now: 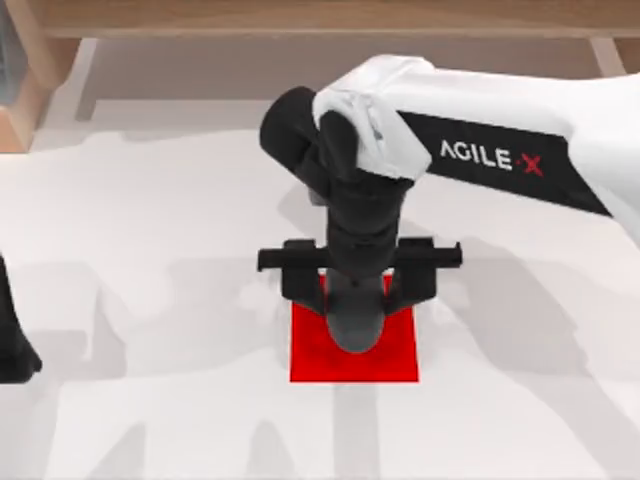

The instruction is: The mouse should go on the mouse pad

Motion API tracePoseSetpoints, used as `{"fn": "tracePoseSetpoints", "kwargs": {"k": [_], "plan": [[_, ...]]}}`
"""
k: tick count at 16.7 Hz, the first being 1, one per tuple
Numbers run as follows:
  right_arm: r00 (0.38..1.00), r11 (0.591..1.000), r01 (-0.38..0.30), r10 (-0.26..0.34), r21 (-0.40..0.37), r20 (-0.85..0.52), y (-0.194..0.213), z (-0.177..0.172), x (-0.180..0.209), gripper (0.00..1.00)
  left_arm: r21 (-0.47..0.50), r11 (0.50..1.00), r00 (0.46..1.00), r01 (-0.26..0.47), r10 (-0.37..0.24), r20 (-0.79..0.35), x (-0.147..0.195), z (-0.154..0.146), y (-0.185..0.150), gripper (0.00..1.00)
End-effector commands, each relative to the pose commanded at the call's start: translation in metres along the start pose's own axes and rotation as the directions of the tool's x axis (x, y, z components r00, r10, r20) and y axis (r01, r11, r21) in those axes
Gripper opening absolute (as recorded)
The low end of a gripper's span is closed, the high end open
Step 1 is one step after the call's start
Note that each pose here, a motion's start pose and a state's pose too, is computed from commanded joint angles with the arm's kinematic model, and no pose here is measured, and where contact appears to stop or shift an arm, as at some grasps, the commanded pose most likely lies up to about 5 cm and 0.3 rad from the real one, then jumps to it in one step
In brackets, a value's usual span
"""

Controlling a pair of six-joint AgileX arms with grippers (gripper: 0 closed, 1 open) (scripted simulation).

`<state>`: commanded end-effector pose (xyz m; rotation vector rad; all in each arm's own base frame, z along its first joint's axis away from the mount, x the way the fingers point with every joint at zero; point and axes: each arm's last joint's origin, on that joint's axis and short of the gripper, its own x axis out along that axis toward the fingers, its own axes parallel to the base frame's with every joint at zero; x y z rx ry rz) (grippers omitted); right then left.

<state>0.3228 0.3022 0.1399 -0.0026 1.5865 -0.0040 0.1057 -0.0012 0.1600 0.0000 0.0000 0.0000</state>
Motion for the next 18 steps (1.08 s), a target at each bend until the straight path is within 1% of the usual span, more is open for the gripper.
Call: {"fn": "tracePoseSetpoints", "kwargs": {"k": [12,13,18], "plan": [[1.0,1.0,0.0,0.0,0.0,0.0,0.0,0.0,0.0,0.98,0.0,1.0,1.0,0.0,0.0,0.0,0.0,0.0,0.0,1.0],[1.0,1.0,0.0,0.0,0.0,0.0,0.0,0.0,0.0,1.0,0.0,1.0,1.0,0.0,0.0,0.0,0.0,0.0,0.0,1.0],[1.0,1.0,0.0,0.0,0.0,0.0,0.0,0.0,0.0,1.0,0.0,1.0,1.0,0.0,0.0,0.0,0.0,0.0,0.0,1.0]]}}
